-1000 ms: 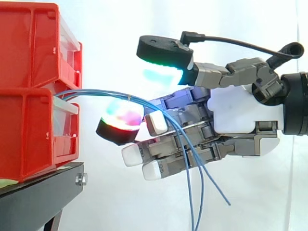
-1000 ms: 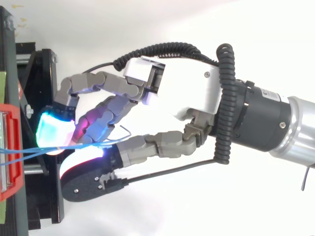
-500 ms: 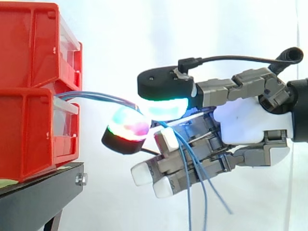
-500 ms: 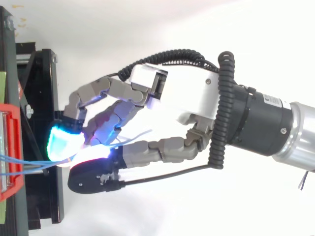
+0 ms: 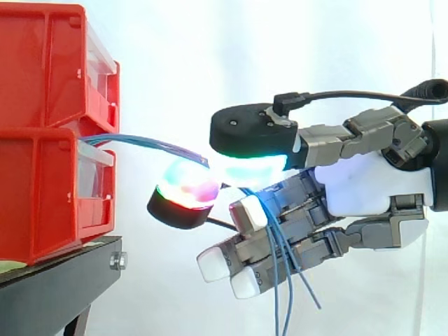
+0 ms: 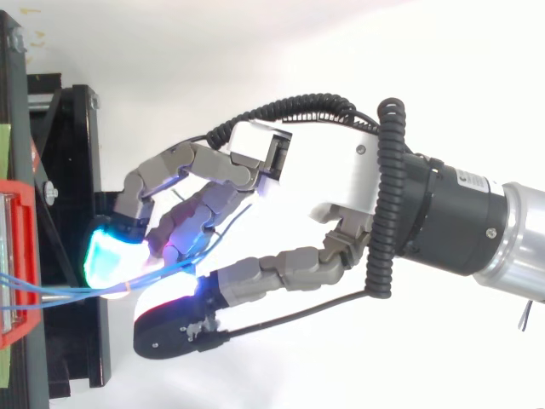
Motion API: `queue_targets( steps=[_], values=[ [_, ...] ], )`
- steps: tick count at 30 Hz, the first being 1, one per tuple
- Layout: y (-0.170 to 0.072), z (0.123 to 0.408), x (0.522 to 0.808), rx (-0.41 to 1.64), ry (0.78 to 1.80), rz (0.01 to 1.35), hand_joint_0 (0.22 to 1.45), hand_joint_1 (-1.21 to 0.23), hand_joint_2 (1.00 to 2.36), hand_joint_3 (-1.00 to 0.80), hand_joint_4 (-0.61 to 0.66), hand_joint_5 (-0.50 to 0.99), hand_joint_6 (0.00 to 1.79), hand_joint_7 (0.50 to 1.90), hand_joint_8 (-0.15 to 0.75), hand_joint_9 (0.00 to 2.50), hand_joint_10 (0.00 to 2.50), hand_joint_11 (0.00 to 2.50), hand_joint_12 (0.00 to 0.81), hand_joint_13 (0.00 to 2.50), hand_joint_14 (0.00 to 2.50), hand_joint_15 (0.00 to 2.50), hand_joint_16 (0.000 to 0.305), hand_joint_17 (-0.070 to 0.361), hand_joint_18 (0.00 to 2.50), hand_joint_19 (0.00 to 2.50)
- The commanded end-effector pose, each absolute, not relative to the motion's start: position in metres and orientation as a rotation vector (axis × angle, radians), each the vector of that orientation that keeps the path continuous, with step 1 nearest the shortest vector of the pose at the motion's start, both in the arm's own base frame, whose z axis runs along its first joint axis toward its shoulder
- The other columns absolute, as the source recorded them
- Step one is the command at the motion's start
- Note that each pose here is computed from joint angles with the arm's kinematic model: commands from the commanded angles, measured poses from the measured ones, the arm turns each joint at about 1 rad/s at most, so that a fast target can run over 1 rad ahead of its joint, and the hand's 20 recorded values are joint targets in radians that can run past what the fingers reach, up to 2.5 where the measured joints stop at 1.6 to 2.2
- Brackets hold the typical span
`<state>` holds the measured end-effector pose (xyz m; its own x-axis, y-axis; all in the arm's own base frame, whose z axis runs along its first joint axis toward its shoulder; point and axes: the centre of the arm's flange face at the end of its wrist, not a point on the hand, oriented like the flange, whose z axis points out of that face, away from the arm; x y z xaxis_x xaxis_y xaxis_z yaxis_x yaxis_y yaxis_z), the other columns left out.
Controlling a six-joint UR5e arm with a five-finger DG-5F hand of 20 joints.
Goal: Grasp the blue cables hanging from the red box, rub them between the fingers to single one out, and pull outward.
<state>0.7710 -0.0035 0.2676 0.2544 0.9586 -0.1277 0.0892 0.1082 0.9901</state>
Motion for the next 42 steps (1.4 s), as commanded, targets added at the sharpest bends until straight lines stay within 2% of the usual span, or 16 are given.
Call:
queue_targets(
  steps=[1,4,14,22,26,29,31,35,37,40,42],
  values=[
    [-0.0028,0.2676,0.7711,1.287,1.12,0.893,0.63,-0.87,1.01,-0.37,0.08,-0.15,0.88,0.84,0.272,1.14,0.02,0.87,0.377,0.81,0.02,0.46,0.051,0.115,0.7,0.48],
    [-0.0026,0.2669,0.7708,1.287,1.123,0.896,0.6,-0.81,1.01,-0.4,0.09,-0.15,0.88,0.86,0.28,1.17,0.02,0.87,0.378,0.82,0.02,0.47,0.051,0.116,0.7,0.5],
    [-0.0007,0.2614,0.7685,1.293,1.132,0.896,0.56,-0.77,1.0,-0.46,0.1,-0.14,0.86,0.9,0.288,1.2,0.03,0.88,0.386,0.84,0.02,0.49,0.053,0.118,0.72,0.51],
    [-0.0007,0.2613,0.7684,1.294,1.133,0.895,0.59,-0.74,1.01,-0.37,0.09,-0.13,0.86,0.95,0.285,1.22,0.02,0.89,0.382,0.86,0.02,0.48,0.052,0.116,0.72,0.52],
    [-0.0006,0.2613,0.7684,1.293,1.134,0.897,0.62,-0.79,1.01,-0.29,0.07,-0.13,0.87,0.99,0.292,1.21,0.03,0.9,0.388,0.86,0.02,0.48,0.052,0.116,0.73,0.51],
    [-0.0005,0.2614,0.7686,1.293,1.133,0.898,0.67,-0.9,1.02,-0.27,-0.01,-0.14,0.9,0.97,0.283,1.18,0.02,0.9,0.386,0.86,0.02,0.49,0.051,0.115,0.74,0.5],
    [-0.0005,0.2614,0.7686,1.293,1.133,0.898,0.69,-0.94,1.02,-0.29,-0.03,-0.15,0.91,0.95,0.275,1.15,0.03,0.89,0.378,0.84,0.02,0.48,0.051,0.115,0.75,0.49],
    [-0.0006,0.2613,0.7684,1.294,1.134,0.898,0.72,-0.97,1.0,-0.47,0.03,-0.17,0.91,0.87,0.268,1.11,0.02,0.88,0.376,0.82,0.02,0.48,0.051,0.115,0.74,0.48],
    [-0.0006,0.2613,0.7684,1.294,1.134,0.898,0.7,-0.96,1.0,-0.5,0.06,-0.17,0.9,0.85,0.267,1.11,0.02,0.89,0.377,0.82,0.02,0.47,0.051,0.115,0.74,0.48],
    [-0.0006,0.2613,0.7684,1.294,1.134,0.898,0.58,-0.88,1.0,-0.5,0.08,-0.16,0.89,0.86,0.276,1.13,0.02,0.88,0.381,0.81,0.02,0.49,0.052,0.117,0.73,0.51],
    [-0.0006,0.2613,0.7684,1.294,1.134,0.898,0.55,-0.83,1.0,-0.5,0.09,-0.15,0.88,0.87,0.289,1.14,0.02,0.88,0.393,0.82,0.02,0.48,0.054,0.12,0.73,0.51]
  ],
)
